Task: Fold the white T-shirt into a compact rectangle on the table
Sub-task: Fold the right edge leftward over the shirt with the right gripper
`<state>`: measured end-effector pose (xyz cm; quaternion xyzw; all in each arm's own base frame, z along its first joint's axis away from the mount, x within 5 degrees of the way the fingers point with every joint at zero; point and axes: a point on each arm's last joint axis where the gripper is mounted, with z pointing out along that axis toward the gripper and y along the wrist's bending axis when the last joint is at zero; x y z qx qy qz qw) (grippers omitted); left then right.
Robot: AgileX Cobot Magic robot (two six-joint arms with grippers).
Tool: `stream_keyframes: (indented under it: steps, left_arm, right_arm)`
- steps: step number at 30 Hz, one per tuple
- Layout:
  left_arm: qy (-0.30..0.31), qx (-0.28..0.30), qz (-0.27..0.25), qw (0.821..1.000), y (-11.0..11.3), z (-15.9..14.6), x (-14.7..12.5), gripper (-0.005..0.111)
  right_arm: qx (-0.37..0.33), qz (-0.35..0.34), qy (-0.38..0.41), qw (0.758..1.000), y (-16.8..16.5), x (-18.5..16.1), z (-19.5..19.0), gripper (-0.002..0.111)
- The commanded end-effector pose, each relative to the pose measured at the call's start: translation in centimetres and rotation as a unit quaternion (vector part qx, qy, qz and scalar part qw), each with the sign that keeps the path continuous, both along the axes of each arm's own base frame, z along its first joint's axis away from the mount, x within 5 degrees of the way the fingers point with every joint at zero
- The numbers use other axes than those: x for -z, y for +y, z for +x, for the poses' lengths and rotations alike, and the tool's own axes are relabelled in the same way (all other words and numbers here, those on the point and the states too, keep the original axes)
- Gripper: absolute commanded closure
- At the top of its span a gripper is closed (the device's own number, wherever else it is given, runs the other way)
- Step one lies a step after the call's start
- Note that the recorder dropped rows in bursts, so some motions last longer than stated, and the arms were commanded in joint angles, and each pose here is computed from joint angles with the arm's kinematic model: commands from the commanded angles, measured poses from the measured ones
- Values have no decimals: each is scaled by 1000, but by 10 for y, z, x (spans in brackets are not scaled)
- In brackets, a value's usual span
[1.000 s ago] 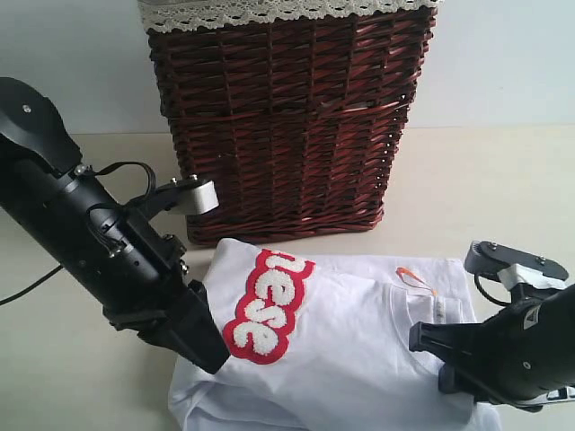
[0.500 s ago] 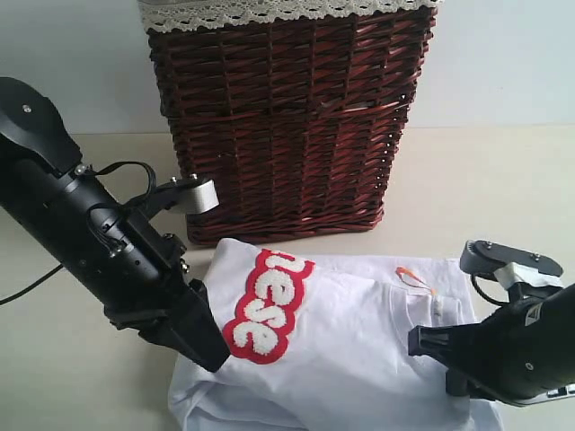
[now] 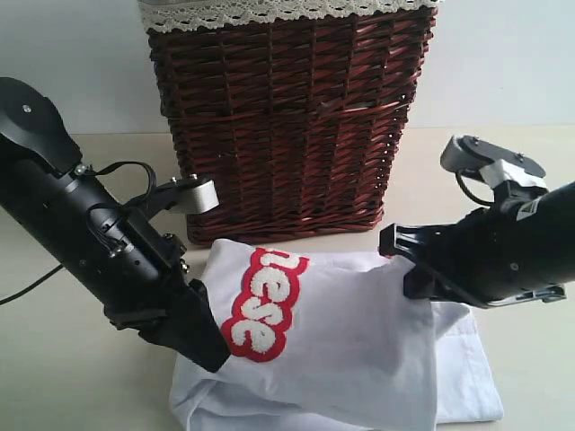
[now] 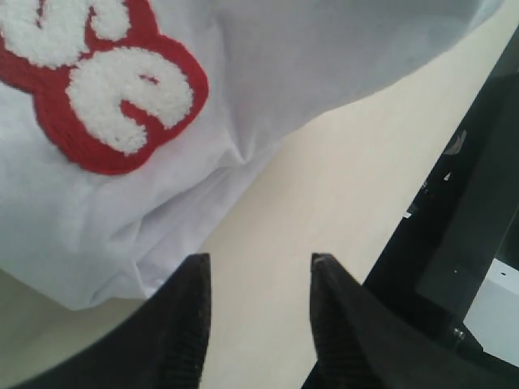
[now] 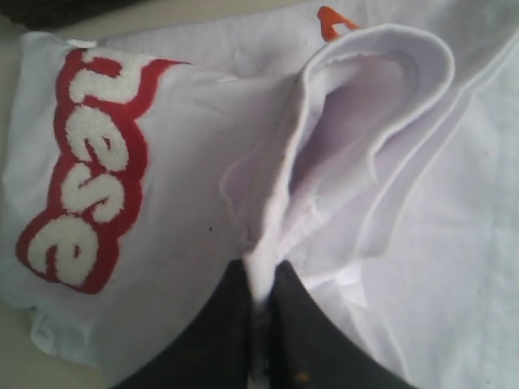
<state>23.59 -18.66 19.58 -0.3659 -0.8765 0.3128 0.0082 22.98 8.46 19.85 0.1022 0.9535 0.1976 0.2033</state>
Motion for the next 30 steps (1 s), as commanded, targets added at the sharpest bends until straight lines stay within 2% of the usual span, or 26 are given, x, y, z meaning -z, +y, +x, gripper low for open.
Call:
stream_keyframes:
  steps: [1,7,12,14,17,20,24,26,28,29,30]
  left_arm:
    - [6,-5,-5,1000,0,-1,-1,66]
    - [9,-3,-5,1000,0,-2,-2,66]
    - [9,-3,-5,1000,0,-2,-2,66]
    - [9,-3,-5,1000,0,-2,-2,66]
    - [9,-3,-5,1000,0,-2,-2,66]
    - [9,-3,-5,1000,0,-2,-2,66]
    - [14,0,-5,1000,0,-3,-2,66]
    - [15,1,-5,1000,0,-3,-2,66]
    - [15,1,-5,1000,0,-3,-2,66]
    - [15,1,-5,1000,0,-3,-2,66]
    - [15,1,-5,1000,0,-3,-2,66]
  right_arm:
    - [-21,-25,-22,999,-2,-6,4,108]
    - [-11,-19,-88,996,0,-28,21,108]
    - [-53,-5,-143,988,10,-60,29,108]
    - [-57,6,-142,988,12,-65,30,108]
    - [-80,-12,-105,991,12,-56,27,108]
    - [-80,-76,-40,993,5,-33,29,108]
    - [-37,-166,8,985,-10,-6,40,108]
    - [-13,-180,18,983,-13,2,44,108]
    - [-16,-188,38,981,-13,11,46,104]
    - [-18,-191,48,980,-13,15,45,99]
    - [-18,-194,61,979,-13,19,45,90]
